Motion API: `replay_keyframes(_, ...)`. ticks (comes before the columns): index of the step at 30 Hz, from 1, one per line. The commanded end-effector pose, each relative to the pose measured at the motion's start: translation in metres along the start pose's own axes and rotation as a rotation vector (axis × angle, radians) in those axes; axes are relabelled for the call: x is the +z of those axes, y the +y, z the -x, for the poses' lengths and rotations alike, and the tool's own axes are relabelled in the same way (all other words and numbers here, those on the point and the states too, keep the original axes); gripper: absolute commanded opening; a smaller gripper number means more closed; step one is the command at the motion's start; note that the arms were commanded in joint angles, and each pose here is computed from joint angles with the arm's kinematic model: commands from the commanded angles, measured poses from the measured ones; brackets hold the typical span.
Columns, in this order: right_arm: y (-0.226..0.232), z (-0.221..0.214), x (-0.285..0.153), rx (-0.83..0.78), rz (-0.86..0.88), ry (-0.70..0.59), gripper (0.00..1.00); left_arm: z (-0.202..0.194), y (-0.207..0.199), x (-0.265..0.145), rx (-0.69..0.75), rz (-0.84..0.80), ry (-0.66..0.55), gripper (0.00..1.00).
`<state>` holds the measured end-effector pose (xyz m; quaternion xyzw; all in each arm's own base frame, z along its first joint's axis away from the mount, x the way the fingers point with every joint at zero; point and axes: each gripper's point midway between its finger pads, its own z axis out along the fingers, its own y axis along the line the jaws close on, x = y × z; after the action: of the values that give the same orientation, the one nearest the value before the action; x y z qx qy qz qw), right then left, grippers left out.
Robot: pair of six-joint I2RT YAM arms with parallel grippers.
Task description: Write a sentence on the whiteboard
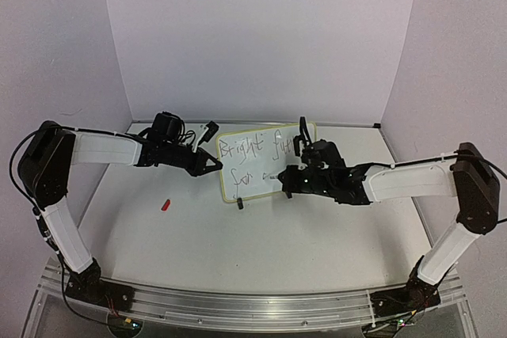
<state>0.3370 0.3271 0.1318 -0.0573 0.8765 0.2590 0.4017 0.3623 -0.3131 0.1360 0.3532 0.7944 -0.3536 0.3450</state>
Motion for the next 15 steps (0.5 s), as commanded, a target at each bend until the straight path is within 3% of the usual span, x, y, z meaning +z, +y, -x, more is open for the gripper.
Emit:
replay_keyframes(1,-0.011,-0.004,0.003,0.010,-0.039,-0.002,0.00,0.002,0.018,-0.004,0.025,0.093,0.019,0.00)
replay_keyframes(15,0.006,0.043,-0.014,-0.018,-0.030,-0.118,0.00,0.003,0.017,-0.005,0.025,0.094,0.019,0.00)
